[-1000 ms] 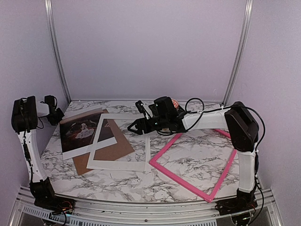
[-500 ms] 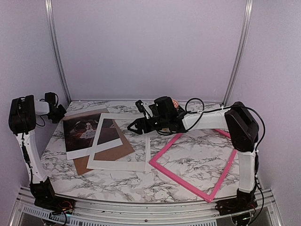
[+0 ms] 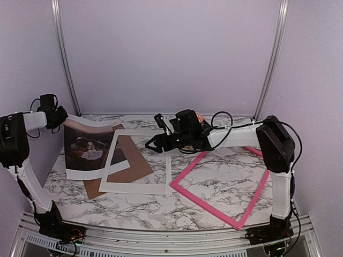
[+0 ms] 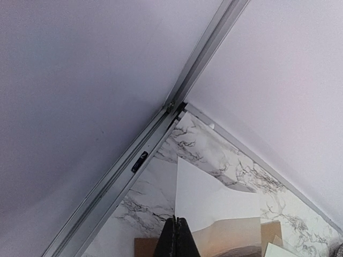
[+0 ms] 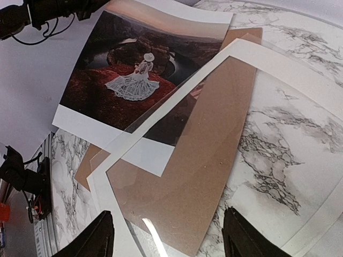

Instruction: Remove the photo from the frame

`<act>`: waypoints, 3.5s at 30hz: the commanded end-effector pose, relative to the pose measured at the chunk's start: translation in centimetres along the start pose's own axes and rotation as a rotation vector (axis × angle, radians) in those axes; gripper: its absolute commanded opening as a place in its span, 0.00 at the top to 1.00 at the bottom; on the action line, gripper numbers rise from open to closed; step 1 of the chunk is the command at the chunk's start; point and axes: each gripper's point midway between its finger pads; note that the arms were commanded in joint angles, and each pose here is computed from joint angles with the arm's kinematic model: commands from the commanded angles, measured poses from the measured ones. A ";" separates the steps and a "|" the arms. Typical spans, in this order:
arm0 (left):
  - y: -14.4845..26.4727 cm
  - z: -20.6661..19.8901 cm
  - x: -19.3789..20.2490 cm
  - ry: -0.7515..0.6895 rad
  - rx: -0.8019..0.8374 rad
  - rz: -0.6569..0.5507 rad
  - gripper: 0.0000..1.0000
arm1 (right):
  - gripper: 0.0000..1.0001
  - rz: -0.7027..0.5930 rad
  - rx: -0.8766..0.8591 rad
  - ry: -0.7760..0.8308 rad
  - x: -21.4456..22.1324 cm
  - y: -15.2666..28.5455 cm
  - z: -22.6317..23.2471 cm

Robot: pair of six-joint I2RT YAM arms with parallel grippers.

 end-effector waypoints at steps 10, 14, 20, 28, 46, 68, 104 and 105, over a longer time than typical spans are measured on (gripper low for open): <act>13.7 -12.3 -7.7 -0.172 0.219 -0.243 1.00 | 0.33 -0.084 0.030 0.001 -2.7 1.7 1.0; 17.5 -15.9 -7.8 -0.198 0.282 -0.264 1.00 | 0.33 -0.103 0.051 0.010 -3.4 2.4 1.0; 22.7 -21.2 -7.3 -0.218 0.416 -0.276 1.00 | 0.33 -0.135 0.046 -0.007 -4.3 3.3 0.8; 29.2 -27.9 -4.7 -0.263 0.570 -0.277 1.00 | 0.33 -0.186 0.072 -0.012 -5.3 5.1 0.1; 28.1 -31.5 -0.1 -0.132 0.504 -0.111 1.00 | 0.33 -0.232 0.265 -0.062 -4.7 10.8 -3.2; 6.4 -8.0 25.0 -0.018 0.154 0.495 1.00 | 0.33 -0.159 0.360 -0.079 -1.7 11.9 -5.4; 5.1 -11.1 17.6 -0.079 0.214 0.350 0.02 | 0.30 -0.140 0.421 -0.068 -2.2 12.5 -5.8; 5.5 -11.5 17.5 -0.091 0.228 0.347 0.01 | 0.29 -0.143 0.433 -0.071 -2.2 12.8 -5.9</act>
Point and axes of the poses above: each gripper's point midway between its finger pads, its own y axis back along the fingers, its own z axis along the line the jaws close on, x = y × z, and after that the axes turned 4 degrees about y, right-handed
